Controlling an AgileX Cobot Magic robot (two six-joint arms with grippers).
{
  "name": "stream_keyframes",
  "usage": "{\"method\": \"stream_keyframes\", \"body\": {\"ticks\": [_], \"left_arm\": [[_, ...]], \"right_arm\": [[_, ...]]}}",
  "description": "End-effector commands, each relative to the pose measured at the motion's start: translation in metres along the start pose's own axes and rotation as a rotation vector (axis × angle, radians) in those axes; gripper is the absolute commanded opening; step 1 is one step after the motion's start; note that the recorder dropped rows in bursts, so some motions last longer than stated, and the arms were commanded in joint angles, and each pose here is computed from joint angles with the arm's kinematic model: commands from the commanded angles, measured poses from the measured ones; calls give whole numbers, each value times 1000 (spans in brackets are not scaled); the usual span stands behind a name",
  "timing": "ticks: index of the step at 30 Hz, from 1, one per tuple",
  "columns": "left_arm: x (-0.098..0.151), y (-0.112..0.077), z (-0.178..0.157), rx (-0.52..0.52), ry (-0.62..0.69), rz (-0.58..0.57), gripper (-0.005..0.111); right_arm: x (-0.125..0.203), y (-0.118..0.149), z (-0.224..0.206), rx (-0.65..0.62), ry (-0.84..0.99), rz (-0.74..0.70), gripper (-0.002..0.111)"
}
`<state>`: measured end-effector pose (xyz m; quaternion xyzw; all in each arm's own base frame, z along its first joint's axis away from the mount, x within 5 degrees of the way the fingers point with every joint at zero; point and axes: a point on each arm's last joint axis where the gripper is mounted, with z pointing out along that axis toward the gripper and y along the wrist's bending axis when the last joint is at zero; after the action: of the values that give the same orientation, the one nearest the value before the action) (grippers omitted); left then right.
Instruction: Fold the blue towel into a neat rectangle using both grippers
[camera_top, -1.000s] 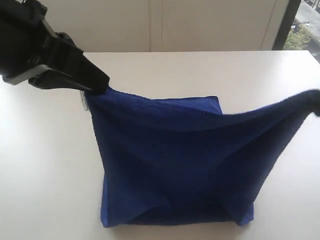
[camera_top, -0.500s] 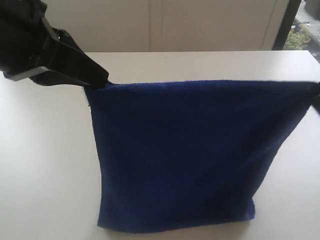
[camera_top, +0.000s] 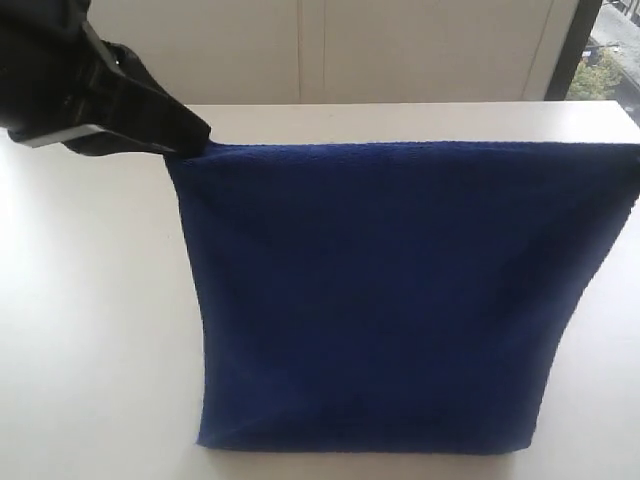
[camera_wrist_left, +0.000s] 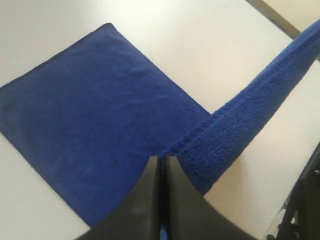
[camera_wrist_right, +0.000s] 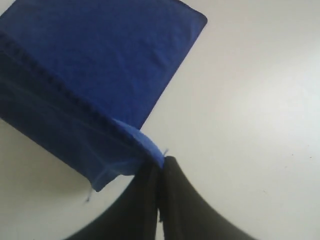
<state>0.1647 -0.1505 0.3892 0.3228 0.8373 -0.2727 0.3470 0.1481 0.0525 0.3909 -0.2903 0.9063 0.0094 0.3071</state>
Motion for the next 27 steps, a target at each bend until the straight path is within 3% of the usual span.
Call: {"method": "stream_keyframes", "body": {"ticks": [1,5,16,27], "left_arm": [[2,9,2,-86,25,-3,0],[-4,22,32,-111,37,-19,0],[-26,53,62,-229,37,-11,0],[-43,87,92,-279,56,-42,0]], "right_arm": [[-4,-1,13,4,-16,-12,0],[-19,-6,38,11,-15,14,0],[-44,-20,82,91,-40,3,0],[-70,-33,122,144,-44,21,0]]}}
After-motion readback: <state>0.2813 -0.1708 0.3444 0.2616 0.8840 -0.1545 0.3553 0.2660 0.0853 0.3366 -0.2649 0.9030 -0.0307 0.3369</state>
